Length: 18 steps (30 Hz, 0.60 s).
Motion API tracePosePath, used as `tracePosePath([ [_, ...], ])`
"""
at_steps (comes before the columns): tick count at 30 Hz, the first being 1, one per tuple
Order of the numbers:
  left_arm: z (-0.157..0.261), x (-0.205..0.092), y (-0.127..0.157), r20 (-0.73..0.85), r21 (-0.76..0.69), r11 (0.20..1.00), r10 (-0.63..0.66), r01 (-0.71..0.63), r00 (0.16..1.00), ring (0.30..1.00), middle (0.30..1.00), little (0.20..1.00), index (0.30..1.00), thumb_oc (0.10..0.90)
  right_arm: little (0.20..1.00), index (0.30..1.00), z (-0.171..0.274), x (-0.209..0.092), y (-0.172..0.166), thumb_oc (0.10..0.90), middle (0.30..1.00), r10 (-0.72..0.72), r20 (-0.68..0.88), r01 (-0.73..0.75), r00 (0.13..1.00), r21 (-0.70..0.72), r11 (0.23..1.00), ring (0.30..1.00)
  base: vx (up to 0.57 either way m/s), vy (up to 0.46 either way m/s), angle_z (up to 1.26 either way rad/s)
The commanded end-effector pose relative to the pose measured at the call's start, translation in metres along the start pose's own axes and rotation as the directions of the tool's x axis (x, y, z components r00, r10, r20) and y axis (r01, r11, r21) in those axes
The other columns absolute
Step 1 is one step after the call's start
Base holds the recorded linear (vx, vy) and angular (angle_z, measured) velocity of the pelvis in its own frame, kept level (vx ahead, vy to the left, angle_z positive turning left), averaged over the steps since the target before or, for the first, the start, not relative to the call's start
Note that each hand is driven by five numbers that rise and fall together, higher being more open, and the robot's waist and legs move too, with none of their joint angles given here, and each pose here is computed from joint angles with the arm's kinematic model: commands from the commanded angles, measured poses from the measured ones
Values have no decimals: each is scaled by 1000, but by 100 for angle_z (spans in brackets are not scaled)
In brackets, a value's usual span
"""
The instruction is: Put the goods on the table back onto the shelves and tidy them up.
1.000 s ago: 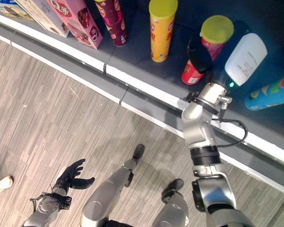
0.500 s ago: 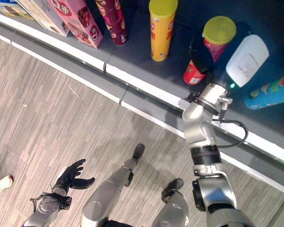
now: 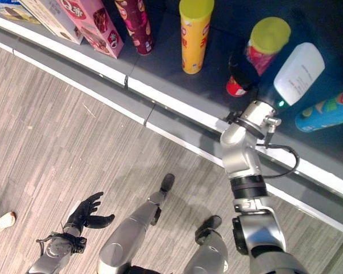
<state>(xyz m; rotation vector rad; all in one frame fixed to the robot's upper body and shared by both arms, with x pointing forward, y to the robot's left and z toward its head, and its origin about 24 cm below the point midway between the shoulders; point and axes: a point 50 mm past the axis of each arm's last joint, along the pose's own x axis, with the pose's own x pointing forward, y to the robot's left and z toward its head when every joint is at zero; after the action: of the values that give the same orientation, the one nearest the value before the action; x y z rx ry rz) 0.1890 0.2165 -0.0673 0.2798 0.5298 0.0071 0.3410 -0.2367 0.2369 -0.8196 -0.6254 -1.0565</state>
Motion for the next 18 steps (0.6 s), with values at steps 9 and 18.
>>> tracePosePath([
  [9,1,-7,13,33,55,998,-4,2,999,900,900,900,900,800,900,900,28,54,-42,800,900,-261,168,256,951,46,965,900,0,0,0],
  [18,2,-5,12,35,62,998,-4,1,999,900,900,900,900,800,900,900,29,53,-42,800,900,-266,165,260,950,60,964,900,0,0,0],
])
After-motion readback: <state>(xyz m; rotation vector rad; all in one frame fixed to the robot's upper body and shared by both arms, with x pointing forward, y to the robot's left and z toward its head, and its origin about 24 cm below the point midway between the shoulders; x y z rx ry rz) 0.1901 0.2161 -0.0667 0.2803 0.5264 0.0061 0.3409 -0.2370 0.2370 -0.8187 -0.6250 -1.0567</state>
